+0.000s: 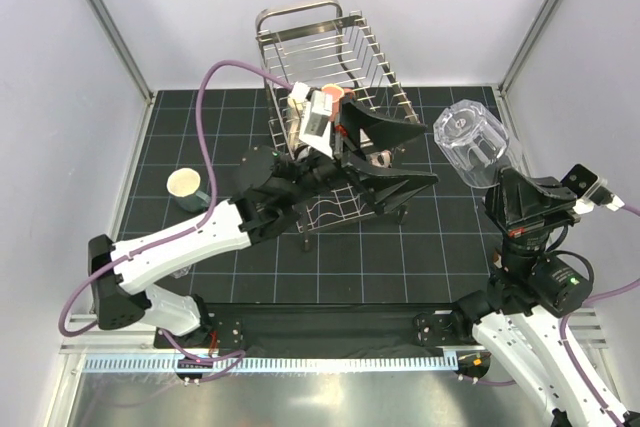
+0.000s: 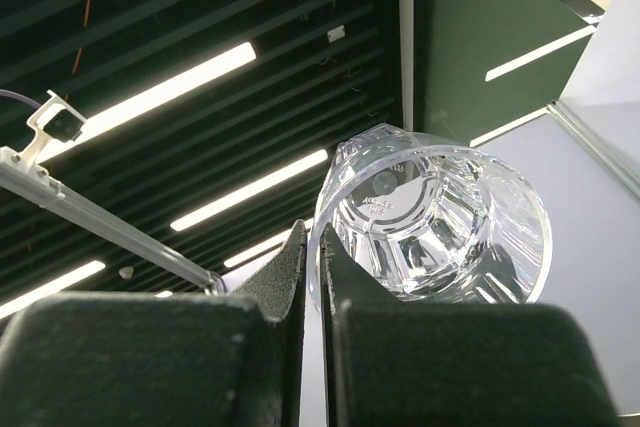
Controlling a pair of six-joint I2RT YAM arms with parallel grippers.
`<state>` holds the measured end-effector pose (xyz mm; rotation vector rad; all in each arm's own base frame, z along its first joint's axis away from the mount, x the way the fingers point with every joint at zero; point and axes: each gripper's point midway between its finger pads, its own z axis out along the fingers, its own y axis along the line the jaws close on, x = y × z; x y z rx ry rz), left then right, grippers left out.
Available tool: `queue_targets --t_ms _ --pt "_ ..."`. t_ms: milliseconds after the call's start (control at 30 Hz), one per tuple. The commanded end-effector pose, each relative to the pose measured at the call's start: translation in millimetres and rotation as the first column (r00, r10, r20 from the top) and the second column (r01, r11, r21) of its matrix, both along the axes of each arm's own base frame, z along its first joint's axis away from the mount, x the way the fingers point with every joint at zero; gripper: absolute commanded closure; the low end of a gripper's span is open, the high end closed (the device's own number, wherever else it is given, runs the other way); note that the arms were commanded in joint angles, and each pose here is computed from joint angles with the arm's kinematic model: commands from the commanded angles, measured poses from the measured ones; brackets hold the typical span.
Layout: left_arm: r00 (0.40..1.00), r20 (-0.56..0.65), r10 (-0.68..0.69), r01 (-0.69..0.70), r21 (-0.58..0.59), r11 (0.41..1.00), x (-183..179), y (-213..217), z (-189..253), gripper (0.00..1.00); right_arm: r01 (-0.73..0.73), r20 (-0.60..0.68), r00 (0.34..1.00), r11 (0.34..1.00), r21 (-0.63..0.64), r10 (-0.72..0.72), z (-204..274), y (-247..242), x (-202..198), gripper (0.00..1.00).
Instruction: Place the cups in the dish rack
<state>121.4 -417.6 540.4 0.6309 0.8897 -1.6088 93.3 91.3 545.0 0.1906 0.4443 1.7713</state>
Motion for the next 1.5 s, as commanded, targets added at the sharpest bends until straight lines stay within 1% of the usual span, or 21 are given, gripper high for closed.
queue_targets --t_ms 0,167,400,667,767,833,933,967,1033,1067,1133,1167,1200,1233,1267,1300,1333,1367,1400,1433,1467 --pt "0.995 0.086 0.053 -0.041 -0.135 0.99 -5.7 9.5 43.8 0.0 -0.028 0.059 0.998 0.997 0.066 0.024 6.3 -10.7 -13.6 0.96" --pt "0.994 0.081 0.078 -0.063 -0.17 0.983 -0.2 2.3 56.9 0.0 -0.06 0.058 0.997 0.995 0.086 0.055 -0.3 -11.2 -12.2 0.96" --pt "0.995 0.09 0.052 -0.035 -0.177 0.984 -4.5 -17.4 62.3 0.0 -0.089 0.085 0.993 0.99 0.106 0.08 0.4 -12.9 -15.9 0.96" --pt "0.995 0.087 0.044 -0.028 -0.171 0.985 -2.9 -27.7 60.4 0.0 -0.108 0.094 0.991 0.989 0.102 0.098 5.8 -11.4 -17.8 0.96" --pt "0.996 0.081 0.043 -0.029 -0.175 0.984 -1.0 -31.9 63.3 0.05 -0.114 0.092 0.99 0.989 0.097 0.105 4.2 -9.8 -16.6 0.96" --pt "0.996 0.08 0.04 -0.026 -0.171 0.985 0.6 -37.6 61.7 0.1 -0.119 0.092 0.99 0.988 0.095 0.11 4.1 -9.0 -16.2 0.96" --pt "0.996 0.08 0.038 -0.023 -0.179 0.984 0.1 -37.8 67.4 0.28 -0.118 0.09 0.99 0.988 0.098 0.109 2.7 -9.7 -16.0 0.96" --pt "0.996 0.079 0.039 -0.024 -0.178 0.984 0.5 -38.0 68.3 0.43 -0.117 0.09 0.99 0.988 0.099 0.109 2.4 -10.1 -16.3 0.96" --pt "0.995 0.082 0.047 -0.032 -0.172 0.985 1.5 -38.9 67.6 0.54 -0.119 0.085 0.99 0.988 0.095 0.111 1.9 -9.2 -15.9 0.96" --pt "0.995 0.086 0.053 -0.038 -0.164 0.986 1.9 -39.0 67.9 0.66 -0.117 0.085 0.99 0.989 0.088 0.109 2.9 -8.6 -16.8 0.96" --pt "0.994 0.094 0.054 -0.039 -0.16 0.986 1.2 -38.4 69.3 0.78 -0.114 0.079 0.991 0.99 0.078 0.108 3.0 -7.0 -16.1 0.96" --pt "0.994 0.095 0.059 -0.044 -0.154 0.987 1.5 -37.9 70.0 0.97 -0.109 0.072 0.992 0.992 0.065 0.104 2.0 -5.5 -16.3 0.96" --pt "0.993 0.095 0.068 -0.055 -0.134 0.989 2.9 -38.8 69.1 1.0 -0.104 0.064 0.993 0.993 0.059 0.1 1.5 -4.6 -15.2 0.92" --pt "0.992 0.097 0.078 -0.066 -0.124 0.99 4.1 -38.4 68.0 1.0 -0.099 0.059 0.994 0.994 0.052 0.096 1.0 -4.1 -15.4 0.74" --pt "0.991 0.097 0.091 -0.08 -0.117 0.99 5.9 -37.8 67.5 1.0 -0.09 0.025 0.996 0.995 0.03 0.089 -2.4 -0.4 -9.4 0.65" --pt "0.99 0.095 0.103 -0.094 -0.098 0.991 6.6 -34.8 67.1 1.0 -0.065 0.022 0.998 0.998 0.017 0.065 -2.7 -1.3 -12.1 0.58" --pt "0.986 0.111 0.126 -0.116 -0.089 0.989 8.5 -33.5 66.4 0.99 -0.05 0.017 0.999 0.999 0.003 0.05 -1.0 -1.6 -14.4 0.46" --pt "0.983 0.117 0.143 -0.135 -0.08 0.988 9.9 -31.0 66.5 1.0 -0.031 0.006 0.999 0.999 -0.016 0.032 -1.0 -0.8 -15.1 0.42" --pt "0.977 0.121 0.174 -0.165 -0.082 0.983 11.5 -22.8 72.3 1.0 0.012 -0.042 0.999 0.997 -0.071 -0.015 -8.3 3.2 -8.6 0.39" --pt "0.969 0.139 0.202 -0.197 -0.047 0.979 15.2 -22.4 67.7 1.0 0.04 -0.043 0.998 0.995 -0.094 -0.045 -1.8 1.3 -14.2 0.38" --pt "0.962 0.157 0.222 -0.22 -0.031 0.975 16.9 -19.4 67.7 1.0 0.056 -0.147 0.986 0.985 -0.162 -0.08 -15.2 8.0 4.0 0.39"
